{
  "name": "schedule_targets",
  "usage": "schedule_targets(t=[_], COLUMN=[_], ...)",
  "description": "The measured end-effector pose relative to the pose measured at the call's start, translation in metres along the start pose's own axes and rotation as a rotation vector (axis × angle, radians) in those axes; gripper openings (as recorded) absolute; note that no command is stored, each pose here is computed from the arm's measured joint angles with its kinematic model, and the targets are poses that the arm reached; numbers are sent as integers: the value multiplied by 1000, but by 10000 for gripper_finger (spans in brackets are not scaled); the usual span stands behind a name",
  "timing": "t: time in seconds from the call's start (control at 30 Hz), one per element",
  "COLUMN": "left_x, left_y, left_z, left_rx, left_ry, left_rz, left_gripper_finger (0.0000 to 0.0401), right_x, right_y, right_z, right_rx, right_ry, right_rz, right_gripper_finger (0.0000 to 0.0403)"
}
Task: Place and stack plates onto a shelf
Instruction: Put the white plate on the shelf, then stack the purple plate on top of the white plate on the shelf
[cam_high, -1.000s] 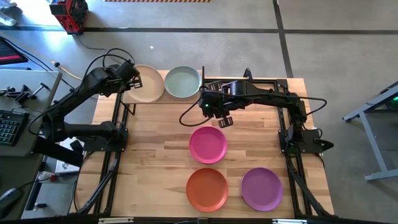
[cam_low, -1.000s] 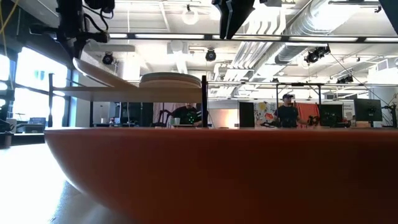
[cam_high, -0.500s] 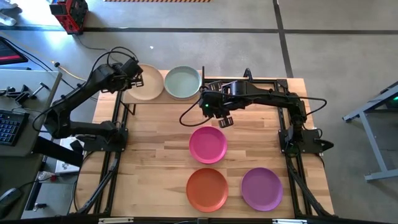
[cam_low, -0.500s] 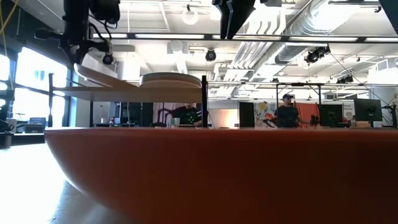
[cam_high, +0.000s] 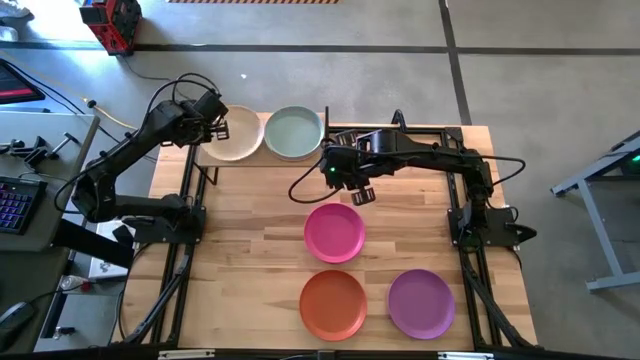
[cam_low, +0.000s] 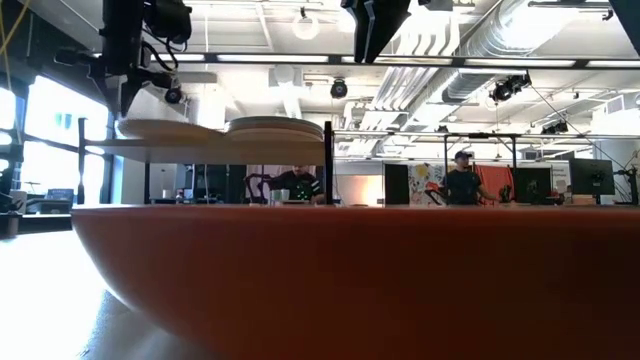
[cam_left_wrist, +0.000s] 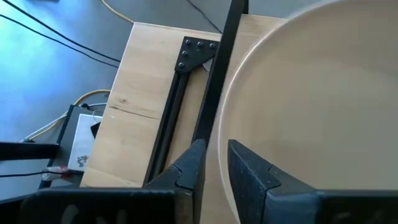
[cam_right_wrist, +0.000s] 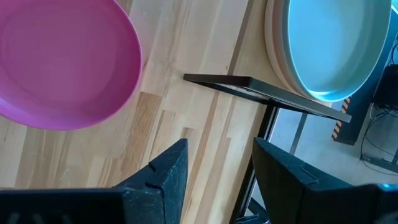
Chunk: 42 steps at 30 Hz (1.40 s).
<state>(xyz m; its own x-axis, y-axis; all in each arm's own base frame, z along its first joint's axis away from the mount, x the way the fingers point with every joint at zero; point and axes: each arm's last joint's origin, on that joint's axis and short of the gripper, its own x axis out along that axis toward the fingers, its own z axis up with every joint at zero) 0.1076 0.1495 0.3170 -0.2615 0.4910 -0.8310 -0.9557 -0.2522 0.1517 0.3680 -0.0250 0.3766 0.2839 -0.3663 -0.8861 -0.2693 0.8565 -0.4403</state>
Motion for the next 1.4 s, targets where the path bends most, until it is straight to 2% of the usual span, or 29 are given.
schedule_targets(t=[0.3,0.43,0.53,0.63,0.7,0.97,1.23,1.4], left_x=[0,-1,-6,-13,-19,-44,-70,-83], left_y=[-1,-2,-5,-9,-14,-34,-43,-43], left_z=[0,-3,-6,-12,-16,-46,-82,-101], left_rx=[-1,53,77,109,159,407,659,766], left_ry=[20,74,107,112,113,105,79,73], left_rz=[-22,-83,-159,-240,-303,-500,-634,-690], left_gripper_finger=[67,65,65,65,65,64,64,64], right_x=[0,0,0,-1,-2,-9,-22,-27], right_y=[0,1,6,10,12,28,69,111], right_z=[0,-2,-6,-4,-3,4,20,34], right_rx=[2,80,158,289,361,631,850,1025], right_ry=[0,17,44,4,1,43,92,161], right_rz=[0,15,123,272,331,345,363,370], right_gripper_finger=[158,158,158,158,158,158,158,158])
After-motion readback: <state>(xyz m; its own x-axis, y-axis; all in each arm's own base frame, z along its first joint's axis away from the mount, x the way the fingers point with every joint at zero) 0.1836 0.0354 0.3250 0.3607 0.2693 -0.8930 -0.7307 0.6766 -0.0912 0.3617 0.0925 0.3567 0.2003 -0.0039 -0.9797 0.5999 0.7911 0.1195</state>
